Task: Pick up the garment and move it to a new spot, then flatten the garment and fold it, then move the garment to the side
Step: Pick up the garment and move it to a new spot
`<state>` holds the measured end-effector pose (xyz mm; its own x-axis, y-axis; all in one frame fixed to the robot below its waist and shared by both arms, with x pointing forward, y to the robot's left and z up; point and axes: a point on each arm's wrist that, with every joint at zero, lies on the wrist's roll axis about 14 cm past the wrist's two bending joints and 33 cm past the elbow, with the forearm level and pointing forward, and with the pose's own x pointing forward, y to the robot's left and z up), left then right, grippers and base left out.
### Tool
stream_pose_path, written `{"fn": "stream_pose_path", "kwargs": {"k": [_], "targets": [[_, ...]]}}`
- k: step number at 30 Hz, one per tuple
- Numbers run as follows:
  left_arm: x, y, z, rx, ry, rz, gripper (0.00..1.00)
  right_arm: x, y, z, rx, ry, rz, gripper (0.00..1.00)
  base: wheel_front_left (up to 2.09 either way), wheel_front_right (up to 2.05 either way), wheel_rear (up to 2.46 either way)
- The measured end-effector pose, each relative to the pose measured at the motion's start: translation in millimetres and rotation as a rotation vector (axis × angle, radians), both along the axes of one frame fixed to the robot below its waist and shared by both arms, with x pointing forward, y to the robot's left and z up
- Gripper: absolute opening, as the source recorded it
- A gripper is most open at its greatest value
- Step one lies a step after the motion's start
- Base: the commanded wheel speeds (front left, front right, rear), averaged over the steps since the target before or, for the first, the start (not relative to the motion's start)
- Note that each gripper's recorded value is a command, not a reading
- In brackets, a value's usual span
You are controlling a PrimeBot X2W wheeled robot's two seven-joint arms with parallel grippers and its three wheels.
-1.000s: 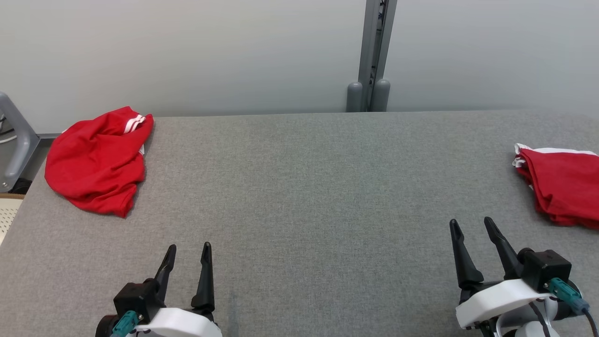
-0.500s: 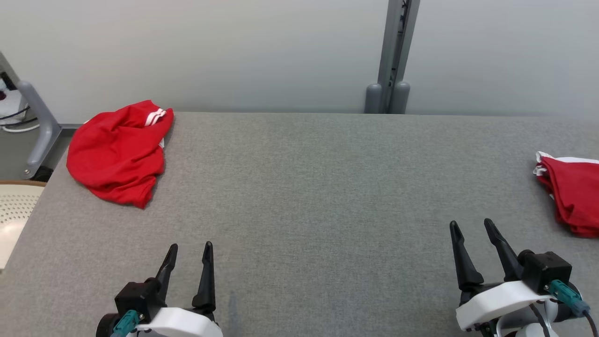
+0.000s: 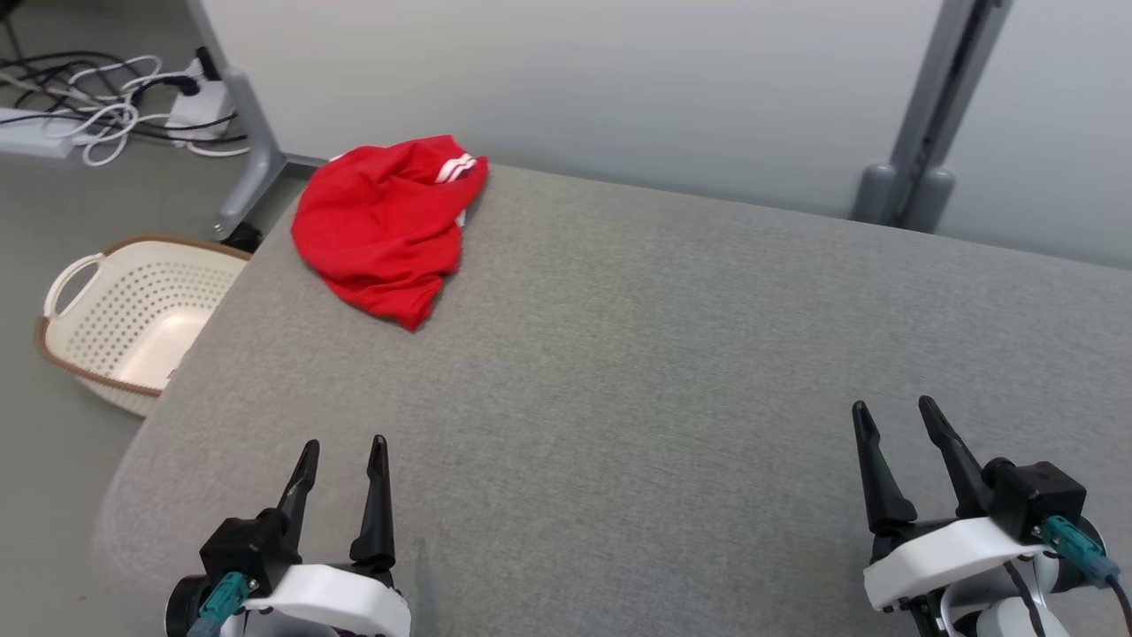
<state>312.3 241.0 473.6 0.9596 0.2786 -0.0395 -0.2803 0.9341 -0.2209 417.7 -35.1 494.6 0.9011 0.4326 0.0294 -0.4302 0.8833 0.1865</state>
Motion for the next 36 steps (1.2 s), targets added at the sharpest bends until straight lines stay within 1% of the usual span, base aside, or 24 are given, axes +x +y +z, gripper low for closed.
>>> {"fn": "stream_pose_path", "kwargs": {"k": [6,11,16,21,25,28,32,33,34,36], "targets": [[-24,29,-1,0.001,0.010,0.111,1.00,6,44,-2,0.006,0.007,0.114,1.00,0.00,0.00,0.00],[-40,44,-4,0.004,0.025,0.175,1.00,8,71,-6,0.008,0.017,0.184,1.00,0.00,0.00,0.00],[-45,51,-6,0.004,0.042,0.209,1.00,11,83,-15,0.007,0.036,0.215,1.00,0.00,0.00,0.00],[-41,50,-11,0.000,0.058,0.209,1.00,14,83,-19,0.003,0.044,0.216,1.00,0.00,0.00,0.00],[-27,49,-7,0.016,0.054,0.185,1.00,20,78,-20,-0.001,0.043,0.200,1.00,0.00,0.00,0.00],[-9,49,-1,0.064,0.048,0.144,1.00,25,73,-23,-0.006,0.048,0.187,1.00,0.00,0.00,0.00],[32,55,20,0.164,0.011,0.063,1.00,37,60,-21,-0.008,0.034,0.147,1.00,0.00,0.00,0.00],[42,57,24,0.182,0.004,0.046,1.00,39,57,-22,-0.011,0.033,0.138,1.00,0.00,0.00,0.00],[42,57,24,0.182,0.004,0.046,1.00,39,57,-22,-0.011,0.033,0.138,1.00,0.00,0.00,0.00],[62,63,33,0.219,-0.005,0.019,1.00,44,49,-25,-0.016,0.038,0.117,1.00,0.00,0.00,0.00]]}}
